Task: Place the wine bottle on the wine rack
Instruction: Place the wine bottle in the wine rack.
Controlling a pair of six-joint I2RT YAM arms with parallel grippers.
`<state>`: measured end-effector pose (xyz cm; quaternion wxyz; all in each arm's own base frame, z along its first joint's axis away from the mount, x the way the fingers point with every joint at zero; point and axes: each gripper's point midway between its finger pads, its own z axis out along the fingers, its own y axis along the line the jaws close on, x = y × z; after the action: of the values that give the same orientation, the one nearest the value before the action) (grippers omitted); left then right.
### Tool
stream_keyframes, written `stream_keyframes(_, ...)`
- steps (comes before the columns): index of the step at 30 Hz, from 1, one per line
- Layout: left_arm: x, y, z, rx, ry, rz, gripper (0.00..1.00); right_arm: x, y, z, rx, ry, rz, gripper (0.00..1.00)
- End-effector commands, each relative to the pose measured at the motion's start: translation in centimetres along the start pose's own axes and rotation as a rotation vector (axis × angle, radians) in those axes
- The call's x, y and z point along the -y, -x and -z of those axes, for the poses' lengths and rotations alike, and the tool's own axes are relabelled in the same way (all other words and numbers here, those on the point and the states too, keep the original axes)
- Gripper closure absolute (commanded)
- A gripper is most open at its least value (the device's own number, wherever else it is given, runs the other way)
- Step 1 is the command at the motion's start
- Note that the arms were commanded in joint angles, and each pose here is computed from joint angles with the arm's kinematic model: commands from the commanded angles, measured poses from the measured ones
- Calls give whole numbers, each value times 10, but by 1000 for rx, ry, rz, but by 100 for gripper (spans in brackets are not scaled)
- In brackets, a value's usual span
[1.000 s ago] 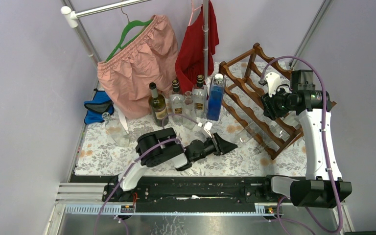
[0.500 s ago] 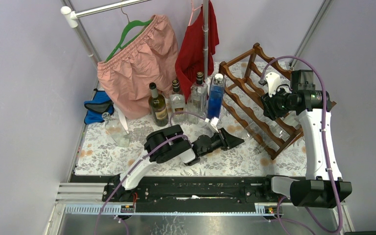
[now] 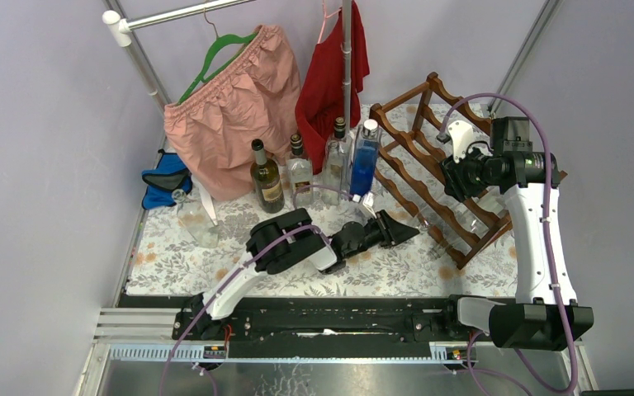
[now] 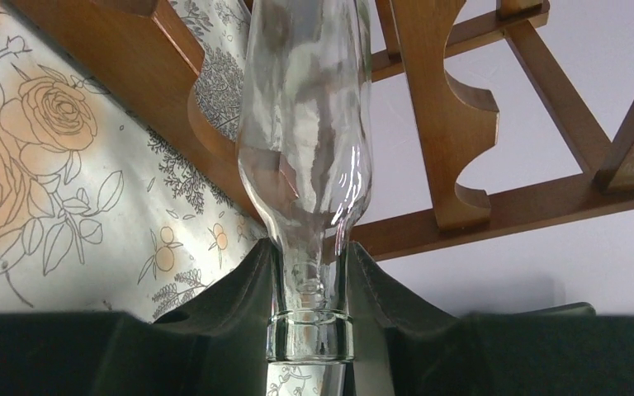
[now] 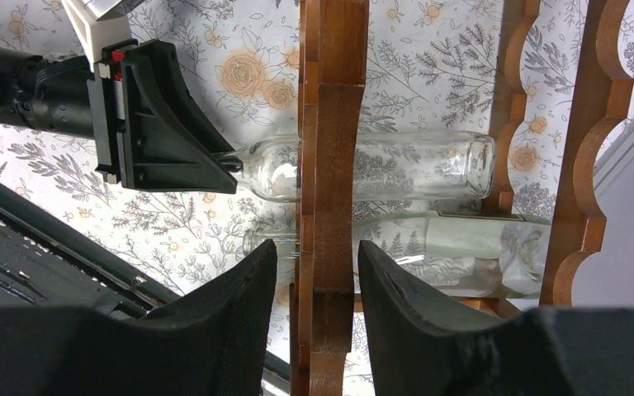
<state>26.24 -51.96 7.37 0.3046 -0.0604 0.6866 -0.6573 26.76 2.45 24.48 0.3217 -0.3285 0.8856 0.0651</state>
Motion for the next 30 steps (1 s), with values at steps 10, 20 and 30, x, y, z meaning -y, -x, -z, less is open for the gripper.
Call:
stream_keyframes(10,30,22,-33,60,-88,-5,100,-4,13,9,42,11,20,51)
stream_keyframes(20,24,28,-41,94,-62,-1,100,-4,12,8,38,17,19,51)
stream_keyframes(30,23,29,-50,109,-63,16,100,-4,12,6,33,22,17,51)
